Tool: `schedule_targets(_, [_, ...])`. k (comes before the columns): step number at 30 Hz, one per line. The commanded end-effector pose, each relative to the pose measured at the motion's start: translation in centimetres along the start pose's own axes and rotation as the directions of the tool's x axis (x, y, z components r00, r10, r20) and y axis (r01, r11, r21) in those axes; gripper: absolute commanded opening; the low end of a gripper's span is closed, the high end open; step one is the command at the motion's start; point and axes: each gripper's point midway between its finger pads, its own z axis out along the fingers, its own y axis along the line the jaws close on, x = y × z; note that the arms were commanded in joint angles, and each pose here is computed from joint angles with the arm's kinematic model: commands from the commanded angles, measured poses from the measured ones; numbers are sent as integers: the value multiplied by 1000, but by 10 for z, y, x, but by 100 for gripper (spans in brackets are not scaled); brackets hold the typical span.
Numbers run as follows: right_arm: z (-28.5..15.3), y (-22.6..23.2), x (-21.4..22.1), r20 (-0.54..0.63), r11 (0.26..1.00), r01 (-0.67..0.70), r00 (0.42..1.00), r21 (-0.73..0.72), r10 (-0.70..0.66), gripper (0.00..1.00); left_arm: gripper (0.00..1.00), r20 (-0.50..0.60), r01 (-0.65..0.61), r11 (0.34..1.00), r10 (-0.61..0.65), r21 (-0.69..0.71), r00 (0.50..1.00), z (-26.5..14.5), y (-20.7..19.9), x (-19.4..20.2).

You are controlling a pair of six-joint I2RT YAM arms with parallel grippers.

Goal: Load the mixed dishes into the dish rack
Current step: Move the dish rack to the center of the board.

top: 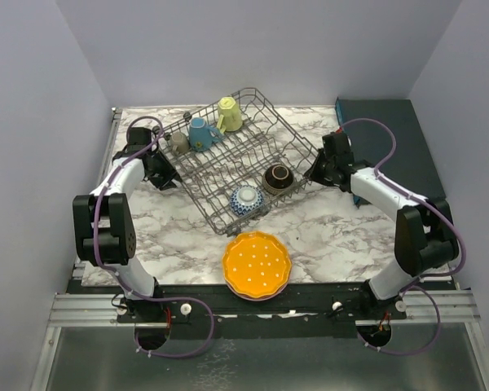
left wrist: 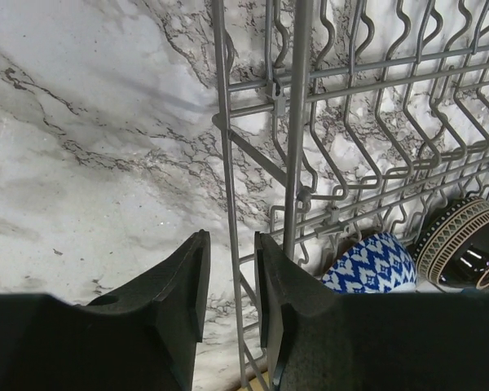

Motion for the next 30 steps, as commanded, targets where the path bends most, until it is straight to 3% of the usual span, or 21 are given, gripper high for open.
schedule_targets(1, [-25, 24, 17, -50, 985, 52, 997, -163, -61, 0, 36, -1, -45, 986, 46, 159, 999, -5, -54, -9])
schedule_targets(9, [-41, 16, 35, -52, 983, 4, 999, -184, -14, 0, 36, -37, -89, 979, 97, 182, 995, 12, -82, 2])
schedule_targets(19, [-49, 5, 53, -42, 972, -150, 989, -182, 145, 0, 36, -81, -159, 970, 176, 185, 981, 36, -111, 30])
schedule_targets(30, [-35, 21, 39, -54, 953, -234, 972, -194, 228, 0, 37, -45, -179, 969, 189, 168, 981, 43, -116, 16])
